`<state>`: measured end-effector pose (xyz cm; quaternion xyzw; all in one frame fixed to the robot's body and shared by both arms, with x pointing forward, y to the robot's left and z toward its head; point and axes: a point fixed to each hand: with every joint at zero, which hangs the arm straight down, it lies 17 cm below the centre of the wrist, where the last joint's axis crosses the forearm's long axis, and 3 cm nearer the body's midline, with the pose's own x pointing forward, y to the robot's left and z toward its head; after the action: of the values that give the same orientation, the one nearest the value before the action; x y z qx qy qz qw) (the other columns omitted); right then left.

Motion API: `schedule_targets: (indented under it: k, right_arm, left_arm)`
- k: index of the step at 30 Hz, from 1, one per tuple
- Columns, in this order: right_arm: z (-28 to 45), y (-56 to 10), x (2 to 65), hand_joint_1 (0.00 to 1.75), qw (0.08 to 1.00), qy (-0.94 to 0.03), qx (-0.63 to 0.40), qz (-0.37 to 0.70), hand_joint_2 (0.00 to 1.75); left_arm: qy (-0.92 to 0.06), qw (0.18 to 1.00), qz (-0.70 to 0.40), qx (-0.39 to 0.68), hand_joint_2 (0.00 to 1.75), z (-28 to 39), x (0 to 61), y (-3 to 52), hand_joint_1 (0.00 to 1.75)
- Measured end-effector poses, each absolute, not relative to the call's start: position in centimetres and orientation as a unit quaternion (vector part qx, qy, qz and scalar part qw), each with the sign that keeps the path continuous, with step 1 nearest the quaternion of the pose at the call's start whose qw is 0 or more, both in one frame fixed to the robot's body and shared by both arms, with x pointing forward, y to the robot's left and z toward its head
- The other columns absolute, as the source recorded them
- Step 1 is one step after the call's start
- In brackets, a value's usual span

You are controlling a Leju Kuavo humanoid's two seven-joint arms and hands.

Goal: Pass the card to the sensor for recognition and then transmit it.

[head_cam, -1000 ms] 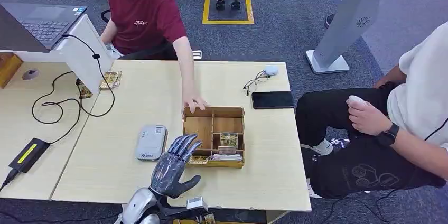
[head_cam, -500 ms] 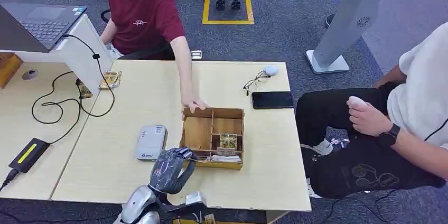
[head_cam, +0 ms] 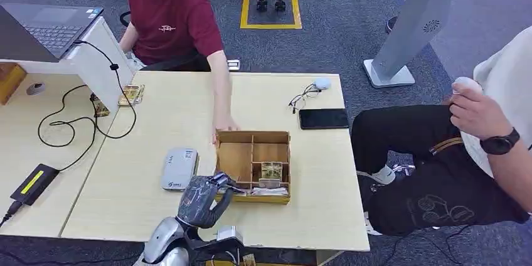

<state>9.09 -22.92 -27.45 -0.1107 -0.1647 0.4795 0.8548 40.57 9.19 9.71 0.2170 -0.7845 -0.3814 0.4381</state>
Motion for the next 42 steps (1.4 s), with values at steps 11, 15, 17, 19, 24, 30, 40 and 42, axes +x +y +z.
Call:
schedule_targets:
  k: [11, 15, 17, 19, 24, 30, 40, 42]
  right_arm:
    - [-27.4, -23.0, 9.1, 0.0, 0.854, -0.164, -0.112, 0.481, 0.0]
    - [-27.4, -22.9, 9.1, 0.0, 0.85, -0.165, -0.112, 0.488, 0.0]
    - [-27.4, -22.9, 9.2, 0.0, 0.847, -0.165, -0.112, 0.492, 0.0]
    - [-27.4, -22.9, 9.2, 0.0, 0.845, -0.165, -0.112, 0.496, 0.0]
    - [-27.4, -22.9, 9.3, 0.0, 0.842, -0.165, -0.113, 0.501, 0.0]
    - [-27.4, -22.9, 9.4, 0.0, 0.839, -0.165, -0.113, 0.505, 0.0]
    - [-27.4, -22.9, 9.4, 0.0, 0.839, -0.167, -0.112, 0.506, 0.0]
    - [-27.4, -22.9, 9.4, 0.0, 0.839, -0.169, -0.111, 0.506, 0.0]
  left_arm:
    - [-0.833, 0.367, -0.323, 0.257, 1.75, 21.6, 43.5, 11.2, 1.68]
    - [-0.826, 0.349, -0.308, 0.318, 1.75, 24.8, 46.1, 14.0, 1.75]
    - [-0.818, 0.341, -0.297, 0.355, 1.75, 26.2, 47.5, 15.8, 1.75]
    - [-0.807, 0.338, -0.292, 0.386, 1.75, 26.9, 49.0, 17.4, 1.75]
    - [-0.779, 0.348, -0.279, 0.441, 1.75, 27.4, 52.2, 21.1, 1.75]
    - [-0.76, 0.368, -0.279, 0.458, 1.75, 26.5, 54.1, 23.3, 1.75]
    - [-0.749, 0.383, -0.283, 0.462, 1.75, 25.2, 54.7, 23.9, 0.09]
    - [-0.749, 0.383, -0.281, 0.462, 1.75, 25.2, 54.7, 24.0, 0.09]
